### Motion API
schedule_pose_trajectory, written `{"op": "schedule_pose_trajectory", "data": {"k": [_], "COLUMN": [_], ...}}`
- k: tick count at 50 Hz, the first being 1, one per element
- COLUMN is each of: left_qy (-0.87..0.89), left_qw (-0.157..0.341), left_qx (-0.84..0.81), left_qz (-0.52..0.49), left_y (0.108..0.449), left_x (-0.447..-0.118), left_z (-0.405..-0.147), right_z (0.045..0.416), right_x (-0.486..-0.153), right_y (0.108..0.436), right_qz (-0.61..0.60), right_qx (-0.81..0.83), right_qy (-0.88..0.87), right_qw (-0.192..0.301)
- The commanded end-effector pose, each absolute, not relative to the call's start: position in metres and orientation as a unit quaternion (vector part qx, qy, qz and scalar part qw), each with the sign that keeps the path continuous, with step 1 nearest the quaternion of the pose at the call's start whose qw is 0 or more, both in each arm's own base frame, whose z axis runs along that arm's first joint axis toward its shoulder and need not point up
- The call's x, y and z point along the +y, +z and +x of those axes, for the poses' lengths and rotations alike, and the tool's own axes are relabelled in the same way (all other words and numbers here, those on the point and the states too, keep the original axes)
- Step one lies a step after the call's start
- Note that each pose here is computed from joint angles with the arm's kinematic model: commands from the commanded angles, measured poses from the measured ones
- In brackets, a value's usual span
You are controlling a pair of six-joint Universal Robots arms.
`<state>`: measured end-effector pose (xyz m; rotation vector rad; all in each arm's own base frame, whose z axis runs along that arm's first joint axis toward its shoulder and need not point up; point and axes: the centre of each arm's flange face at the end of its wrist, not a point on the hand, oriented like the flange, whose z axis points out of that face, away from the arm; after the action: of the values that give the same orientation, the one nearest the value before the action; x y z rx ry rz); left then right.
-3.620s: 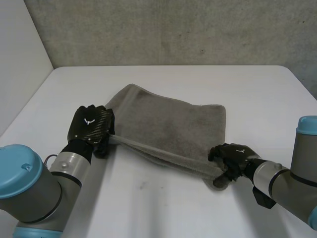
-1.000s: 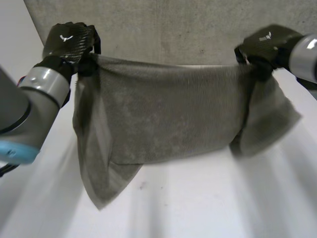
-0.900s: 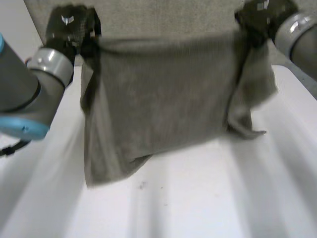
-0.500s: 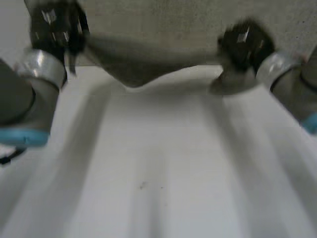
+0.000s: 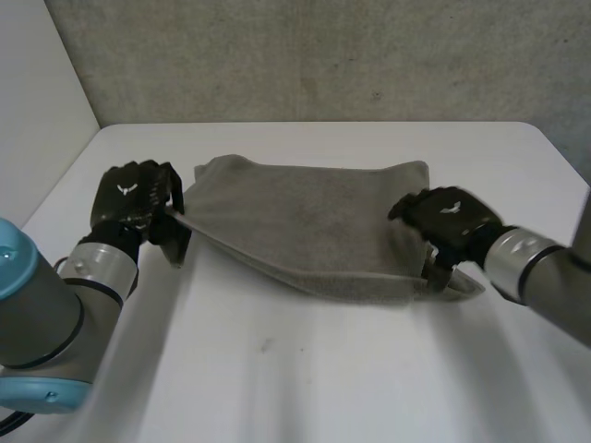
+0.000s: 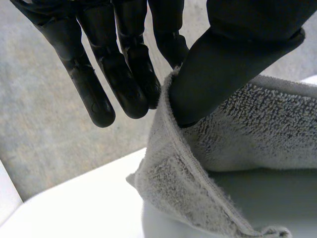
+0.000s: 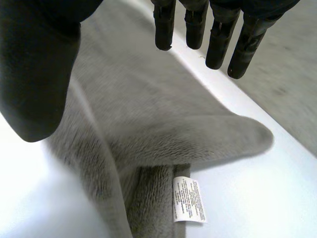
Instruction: Fold the towel.
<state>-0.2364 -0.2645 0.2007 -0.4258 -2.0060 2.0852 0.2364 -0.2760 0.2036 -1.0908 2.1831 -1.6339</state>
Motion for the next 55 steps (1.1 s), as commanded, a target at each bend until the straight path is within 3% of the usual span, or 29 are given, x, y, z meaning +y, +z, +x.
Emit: {"op": "schedule_pose_trajectory", "data": {"k": [1,8,27,55], "left_qy": [0.723,0.724,0.726,0.728], "left_qw": [0.109,0.104,0.103,0.1], "left_qx": [-0.667,-0.669,-0.666,-0.665], "left_qz": [-0.14,-0.135,-0.133,-0.13], "left_y": [0.216,0.215,0.217,0.217], "left_x": [-0.261,-0.264,-0.264,-0.268], "left_z": [-0.233,-0.229,-0.228,-0.226], "right_z": [0.209,0.191,0.195,0.225], "right_x": [-0.284,-0.28,-0.282,-0.298], "right_y": [0.206,0.184,0.135,0.127], "right_qz": [-0.217,-0.195,-0.231,-0.26], "right_qx": [0.799,0.828,0.845,0.819], "right_qy": [-0.536,-0.503,-0.461,-0.488], "right_qw": [0.165,0.151,0.141,0.153]}}
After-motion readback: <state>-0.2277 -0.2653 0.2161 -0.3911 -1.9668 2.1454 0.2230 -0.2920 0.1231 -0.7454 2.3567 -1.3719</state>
